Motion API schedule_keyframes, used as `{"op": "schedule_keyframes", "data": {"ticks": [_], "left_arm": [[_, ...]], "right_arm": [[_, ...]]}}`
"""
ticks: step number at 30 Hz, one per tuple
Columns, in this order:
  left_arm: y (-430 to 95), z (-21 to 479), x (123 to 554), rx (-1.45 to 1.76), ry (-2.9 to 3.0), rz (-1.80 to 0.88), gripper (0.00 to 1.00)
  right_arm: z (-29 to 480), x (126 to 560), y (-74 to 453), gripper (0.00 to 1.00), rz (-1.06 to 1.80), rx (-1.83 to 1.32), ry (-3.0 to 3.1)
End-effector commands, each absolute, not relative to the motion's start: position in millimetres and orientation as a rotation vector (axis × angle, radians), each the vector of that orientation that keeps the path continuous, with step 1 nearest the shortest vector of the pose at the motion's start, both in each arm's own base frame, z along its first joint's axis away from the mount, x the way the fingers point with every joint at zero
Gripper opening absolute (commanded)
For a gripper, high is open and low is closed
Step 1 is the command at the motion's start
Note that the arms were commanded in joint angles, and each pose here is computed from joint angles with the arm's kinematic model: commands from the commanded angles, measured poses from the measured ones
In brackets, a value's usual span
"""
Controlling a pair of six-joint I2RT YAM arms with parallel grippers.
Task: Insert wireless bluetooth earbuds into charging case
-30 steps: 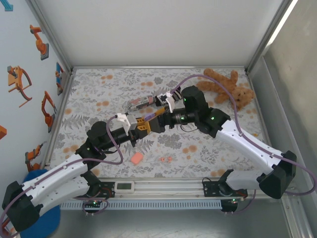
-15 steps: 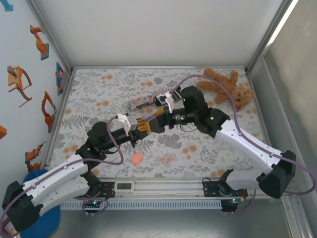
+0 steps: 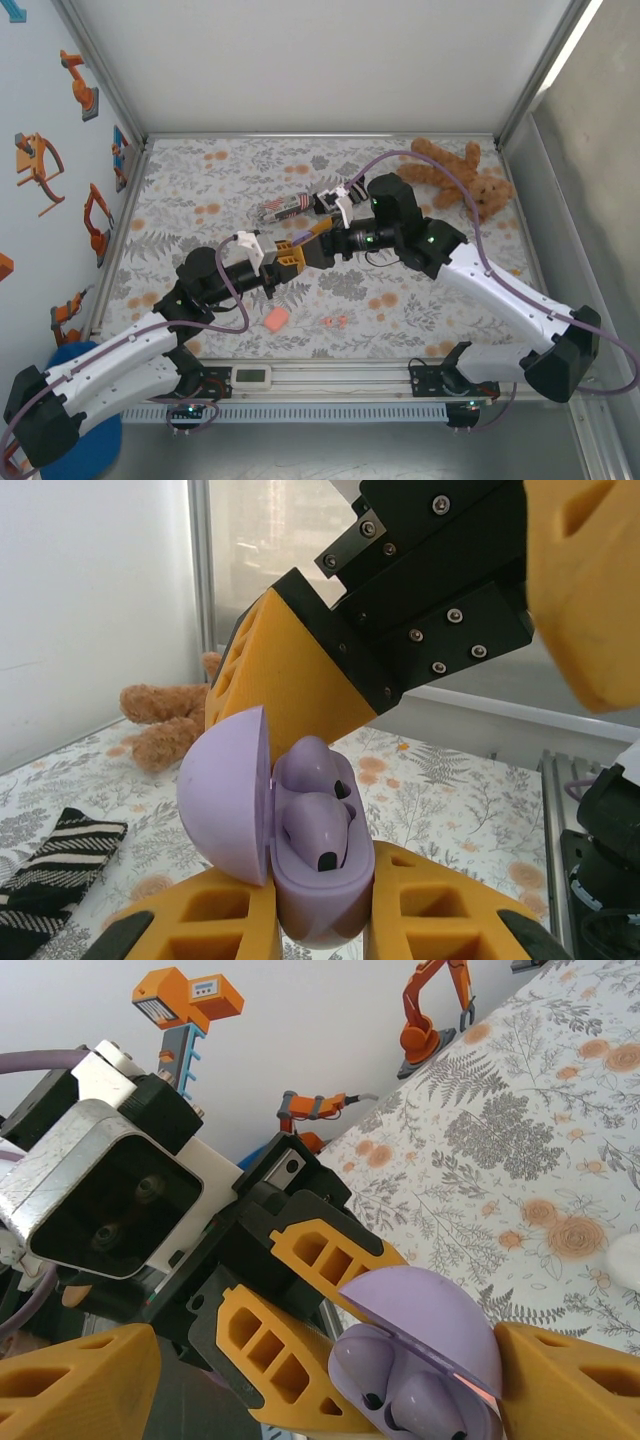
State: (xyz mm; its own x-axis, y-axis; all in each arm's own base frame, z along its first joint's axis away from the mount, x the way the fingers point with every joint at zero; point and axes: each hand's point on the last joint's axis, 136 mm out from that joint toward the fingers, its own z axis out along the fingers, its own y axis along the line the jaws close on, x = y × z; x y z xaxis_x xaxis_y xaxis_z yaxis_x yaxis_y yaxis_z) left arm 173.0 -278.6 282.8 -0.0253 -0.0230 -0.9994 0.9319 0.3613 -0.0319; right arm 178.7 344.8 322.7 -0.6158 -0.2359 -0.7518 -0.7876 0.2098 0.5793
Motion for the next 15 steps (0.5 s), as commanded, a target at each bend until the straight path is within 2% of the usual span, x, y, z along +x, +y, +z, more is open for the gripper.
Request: {"op": "schedule_keyframes", "data": {"ticks": [1,15], "left_arm": [[-277.0,286.0,171.1,0.887,1.357,-0.973,0.0],[-274.4,287.1,171.4,0.88,1.36,-0.962,0.0]], "right_arm": [[351.7,166.7,343.4,0.84,1.436,-0.994,1.857],[352.6,158.6,340.0,0.83,1.435,-1.021,1.822]]}}
